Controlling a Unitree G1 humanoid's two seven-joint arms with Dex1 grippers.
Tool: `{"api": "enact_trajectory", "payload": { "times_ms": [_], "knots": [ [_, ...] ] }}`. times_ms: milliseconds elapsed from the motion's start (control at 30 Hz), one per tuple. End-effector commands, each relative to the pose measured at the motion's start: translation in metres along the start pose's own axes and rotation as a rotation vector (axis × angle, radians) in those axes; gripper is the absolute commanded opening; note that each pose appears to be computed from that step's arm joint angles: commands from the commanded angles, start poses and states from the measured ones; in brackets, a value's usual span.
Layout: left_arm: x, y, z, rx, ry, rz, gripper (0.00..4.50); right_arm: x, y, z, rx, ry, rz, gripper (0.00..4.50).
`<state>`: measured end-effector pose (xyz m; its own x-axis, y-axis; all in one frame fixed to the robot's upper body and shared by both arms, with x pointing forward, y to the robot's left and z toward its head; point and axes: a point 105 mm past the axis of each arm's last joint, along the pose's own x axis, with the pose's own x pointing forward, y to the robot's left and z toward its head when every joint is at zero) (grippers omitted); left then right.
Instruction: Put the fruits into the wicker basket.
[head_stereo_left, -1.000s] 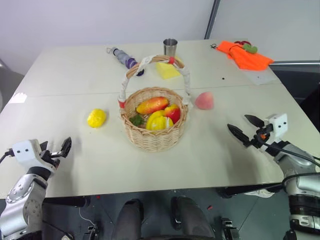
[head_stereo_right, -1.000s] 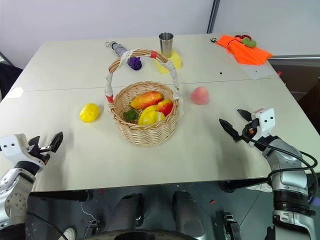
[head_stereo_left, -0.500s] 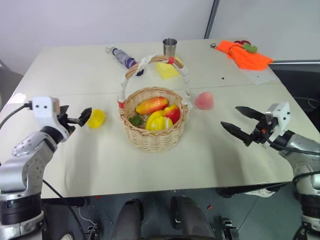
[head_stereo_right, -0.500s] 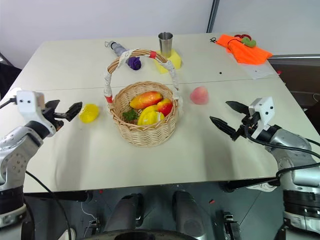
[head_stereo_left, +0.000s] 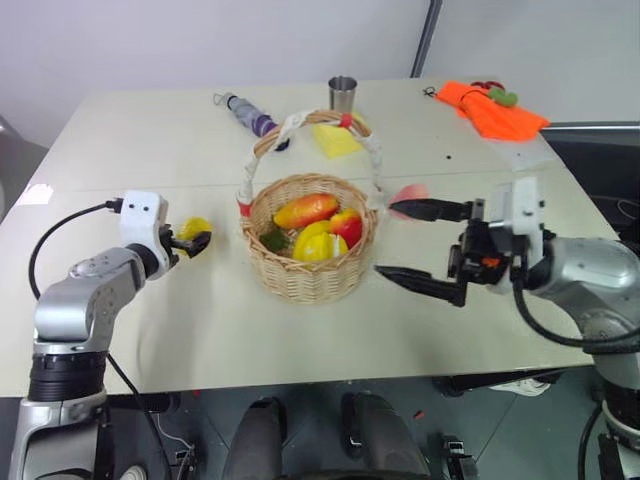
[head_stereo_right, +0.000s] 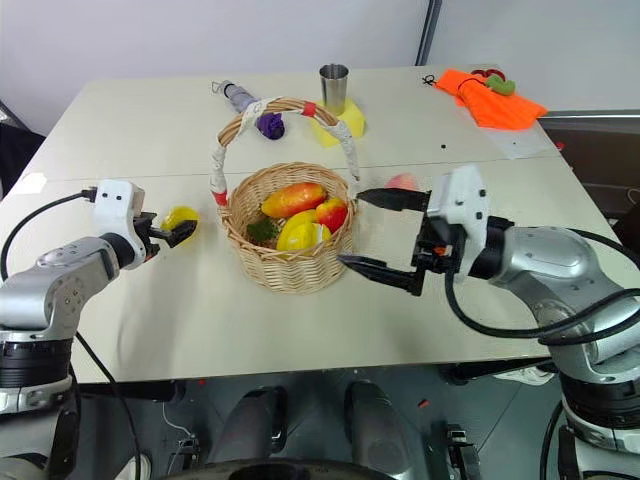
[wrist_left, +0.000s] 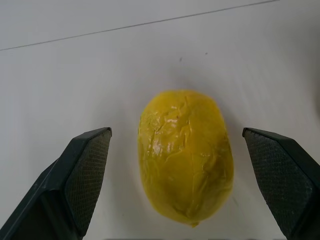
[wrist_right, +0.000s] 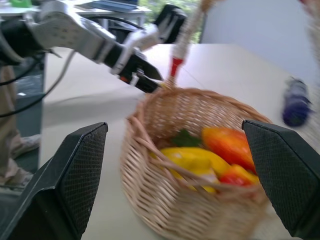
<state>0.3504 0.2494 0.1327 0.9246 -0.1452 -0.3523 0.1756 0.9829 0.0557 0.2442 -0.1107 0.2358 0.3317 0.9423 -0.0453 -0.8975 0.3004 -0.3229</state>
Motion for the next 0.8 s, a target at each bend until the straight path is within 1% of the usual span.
{"api": "enact_trajectory", "payload": {
  "times_ms": [33, 100, 167, 200, 233, 300, 333, 400, 467, 500, 533, 567, 600, 633, 667, 700, 800],
  "knots": [
    [0.0, -0.001, 0.006, 0.006, -0.014, 0.0, 4.25, 0.004, 0.007, 0.008, -0.025, -0.028, 0.022, 4.5],
    [0.001, 0.0, 0.006, -0.007, -0.015, 0.004, 3.65, 0.005, 0.007, 0.006, -0.023, -0.024, 0.025, 4.5],
    [0.0, 0.002, 0.004, -0.016, -0.005, 0.016, 2.6, 0.006, 0.006, 0.006, -0.028, -0.025, 0.025, 4.5],
    [0.0, 0.004, 0.003, -0.01, 0.002, 0.021, 2.18, 0.007, 0.005, 0.006, -0.032, -0.028, 0.021, 4.5],
    [-0.001, 0.006, 0.002, 0.002, 0.008, 0.029, 1.97, 0.007, 0.004, 0.007, -0.036, -0.03, 0.018, 4.5],
    [-0.005, 0.013, 0.002, 0.011, -0.006, 0.044, 1.94, 0.007, 0.002, 0.008, -0.045, -0.033, 0.011, 4.5],
    [-0.009, 0.016, 0.007, 0.028, -0.034, 0.042, 1.94, 0.006, 0.001, 0.008, -0.049, -0.032, 0.008, 4.5],
    [-0.028, 0.011, 0.024, 0.034, -0.148, -0.051, 1.94, 0.004, -0.002, 0.009, -0.053, -0.031, -0.007, 4.5],
    [-0.05, -0.007, 0.038, 0.057, -0.233, -0.202, 1.94, 0.0, -0.006, 0.008, -0.054, -0.029, -0.022, 4.5],
    [-0.065, -0.025, 0.043, 0.047, -0.263, -0.335, 1.94, -0.002, -0.009, 0.008, -0.055, -0.024, -0.031, 4.5],
    [-0.079, -0.043, 0.045, 0.037, -0.267, -0.462, 1.94, -0.004, -0.012, 0.007, -0.055, -0.02, -0.038, 4.5],
    [-0.089, -0.054, 0.046, 0.03, -0.264, -0.544, 1.94, -0.005, -0.013, 0.006, -0.056, -0.018, -0.042, 4.5],
    [-0.105, -0.079, 0.048, 0.044, -0.261, -0.695, 1.94, -0.007, -0.016, 0.006, -0.06, -0.015, -0.049, 4.5],
    [-0.116, -0.098, 0.049, 0.066, -0.257, -0.794, 1.94, -0.008, -0.019, 0.006, -0.062, -0.015, -0.054, 4.5],
    [-0.123, -0.109, 0.049, 0.08, -0.253, -0.857, 1.94, -0.008, -0.021, 0.007, -0.064, -0.016, -0.057, 4.5],
    [-0.127, -0.124, 0.056, 0.11, -0.285, -0.904, 1.94, -0.009, -0.023, 0.007, -0.068, -0.016, -0.062, 4.5],
    [-0.112, -0.145, 0.079, 0.127, -0.367, -0.862, 1.94, -0.01, -0.027, 0.006, -0.075, -0.014, -0.068, 4.5]
  ]
}}
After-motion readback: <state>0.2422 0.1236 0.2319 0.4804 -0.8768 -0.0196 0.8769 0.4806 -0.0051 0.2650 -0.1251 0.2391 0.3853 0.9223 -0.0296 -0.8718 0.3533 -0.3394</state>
